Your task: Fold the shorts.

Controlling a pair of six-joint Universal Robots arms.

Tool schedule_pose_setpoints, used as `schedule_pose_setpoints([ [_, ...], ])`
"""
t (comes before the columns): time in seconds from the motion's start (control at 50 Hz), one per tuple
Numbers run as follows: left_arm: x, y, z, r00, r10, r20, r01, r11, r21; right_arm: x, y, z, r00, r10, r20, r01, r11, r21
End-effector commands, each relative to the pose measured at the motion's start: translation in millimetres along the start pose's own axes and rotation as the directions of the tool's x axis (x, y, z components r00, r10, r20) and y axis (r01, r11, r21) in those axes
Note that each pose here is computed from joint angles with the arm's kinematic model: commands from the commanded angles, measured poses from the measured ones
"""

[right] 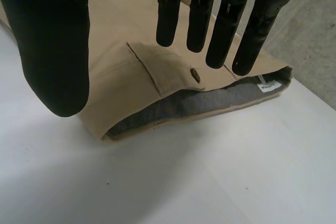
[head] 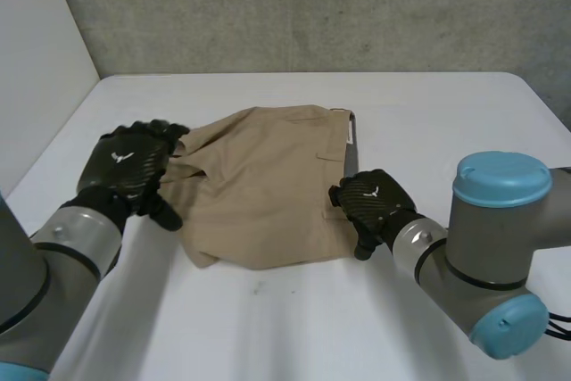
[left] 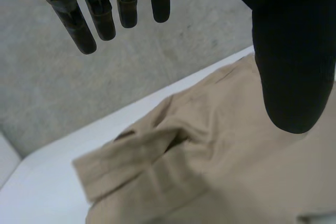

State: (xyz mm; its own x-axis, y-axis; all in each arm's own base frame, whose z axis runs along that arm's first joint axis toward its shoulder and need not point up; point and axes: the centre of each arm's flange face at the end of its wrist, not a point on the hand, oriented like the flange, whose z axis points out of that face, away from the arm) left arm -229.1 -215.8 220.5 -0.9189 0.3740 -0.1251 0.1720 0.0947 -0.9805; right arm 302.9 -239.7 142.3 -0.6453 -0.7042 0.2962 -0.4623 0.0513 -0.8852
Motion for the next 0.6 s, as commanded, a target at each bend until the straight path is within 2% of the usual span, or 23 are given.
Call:
schedule_pose_setpoints([
  [0.02,-17,17,-3,0.997,-0.048,0.055,0.052,0.995,-0.083,-6,10,13,1.0,-0.001,0.019,0.001,1.0,-0.018],
  [0.4,-22,33,-8,0.996,-0.054,0.074,0.064,0.988,-0.14,-10,6,29,1.0,-0.014,0.007,0.014,1.0,0.023],
  [0.48,-20,33,-11,0.996,-0.052,0.069,0.062,0.988,-0.143,10,-22,19,0.994,-0.01,-0.113,0.019,0.997,0.077],
  [0.6,-18,38,-18,0.997,-0.055,0.061,0.064,0.983,-0.171,28,-57,-3,0.981,0.062,-0.183,-0.03,0.984,0.173],
])
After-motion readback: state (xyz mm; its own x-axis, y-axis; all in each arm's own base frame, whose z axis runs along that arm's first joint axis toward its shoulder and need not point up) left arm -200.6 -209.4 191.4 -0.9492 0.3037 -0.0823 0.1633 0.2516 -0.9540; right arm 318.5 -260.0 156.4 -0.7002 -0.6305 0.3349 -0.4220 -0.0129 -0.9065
